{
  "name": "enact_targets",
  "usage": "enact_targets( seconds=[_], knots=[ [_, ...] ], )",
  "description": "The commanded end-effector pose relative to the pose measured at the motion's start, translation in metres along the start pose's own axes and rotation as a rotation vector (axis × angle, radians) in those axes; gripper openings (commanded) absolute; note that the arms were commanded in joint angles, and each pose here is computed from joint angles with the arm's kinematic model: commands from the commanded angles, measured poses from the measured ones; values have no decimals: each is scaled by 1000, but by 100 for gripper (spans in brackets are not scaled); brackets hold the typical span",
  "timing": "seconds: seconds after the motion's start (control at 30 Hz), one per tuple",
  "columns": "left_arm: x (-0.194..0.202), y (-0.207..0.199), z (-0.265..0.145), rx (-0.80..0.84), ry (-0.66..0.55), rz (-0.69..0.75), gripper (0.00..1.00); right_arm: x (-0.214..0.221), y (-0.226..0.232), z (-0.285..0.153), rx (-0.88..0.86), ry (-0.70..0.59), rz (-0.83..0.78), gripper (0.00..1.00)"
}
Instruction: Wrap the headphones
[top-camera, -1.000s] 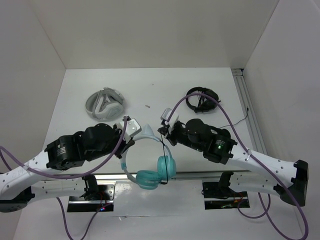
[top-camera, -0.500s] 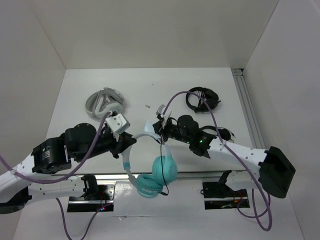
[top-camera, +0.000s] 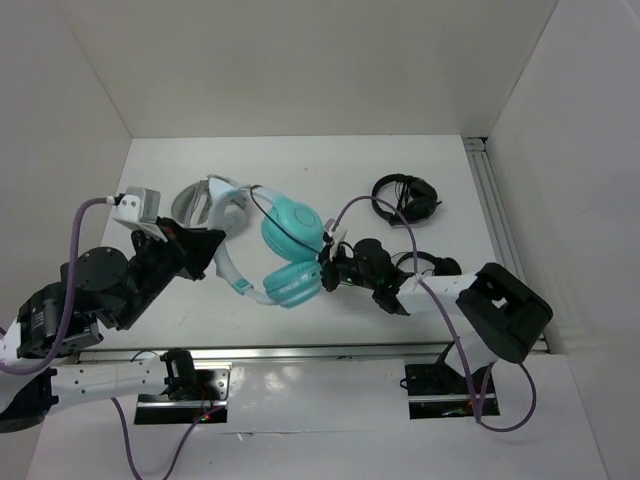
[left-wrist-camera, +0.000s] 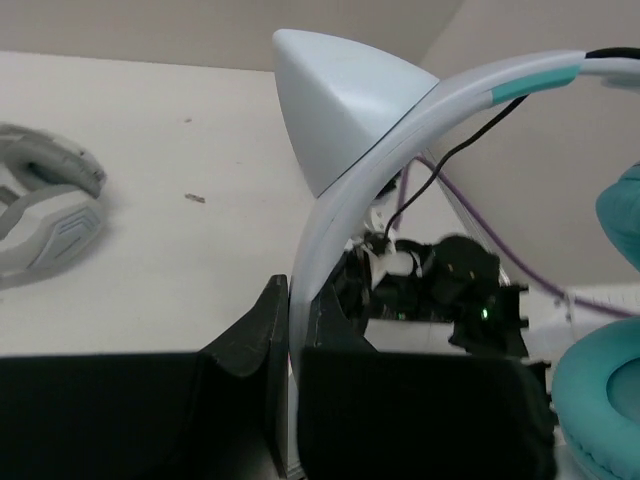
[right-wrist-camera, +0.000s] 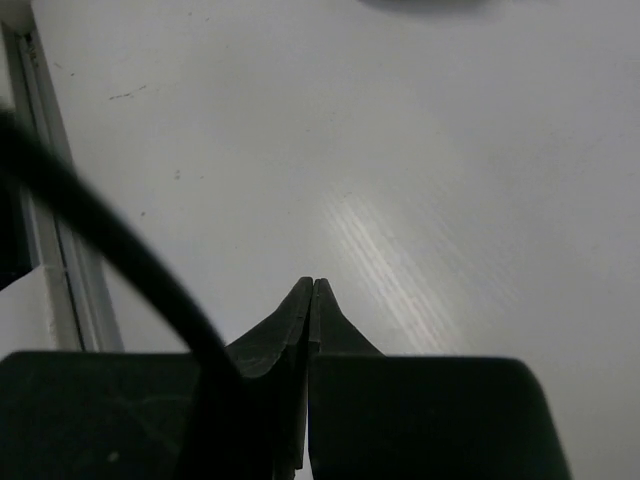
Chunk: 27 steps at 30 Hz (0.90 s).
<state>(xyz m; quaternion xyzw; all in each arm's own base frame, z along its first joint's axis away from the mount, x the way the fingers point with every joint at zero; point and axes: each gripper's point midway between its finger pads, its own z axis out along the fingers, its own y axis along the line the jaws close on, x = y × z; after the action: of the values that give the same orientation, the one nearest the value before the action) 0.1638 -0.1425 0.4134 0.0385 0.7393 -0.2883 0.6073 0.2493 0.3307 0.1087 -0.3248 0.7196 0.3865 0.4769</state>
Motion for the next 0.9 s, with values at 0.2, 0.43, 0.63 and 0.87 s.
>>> enact_targets(
  seconds=[0.2, 0.43, 0.63, 0.87],
  knots=[
    [-30, 70, 2, -521, -263, -279, 0, -9, 93, -31, 9, -102, -61, 0],
    [-14, 93, 25, -662, -217, -110, 0, 7, 156, -64, 111, -27, -157, 0],
    [28, 126, 62, -755, -41, 28, 0, 7, 171, -76, 254, 4, -250, 0],
    [71, 147, 89, -918, 140, 100, 0, -19, 205, -74, 143, -20, -265, 0]
  ],
)
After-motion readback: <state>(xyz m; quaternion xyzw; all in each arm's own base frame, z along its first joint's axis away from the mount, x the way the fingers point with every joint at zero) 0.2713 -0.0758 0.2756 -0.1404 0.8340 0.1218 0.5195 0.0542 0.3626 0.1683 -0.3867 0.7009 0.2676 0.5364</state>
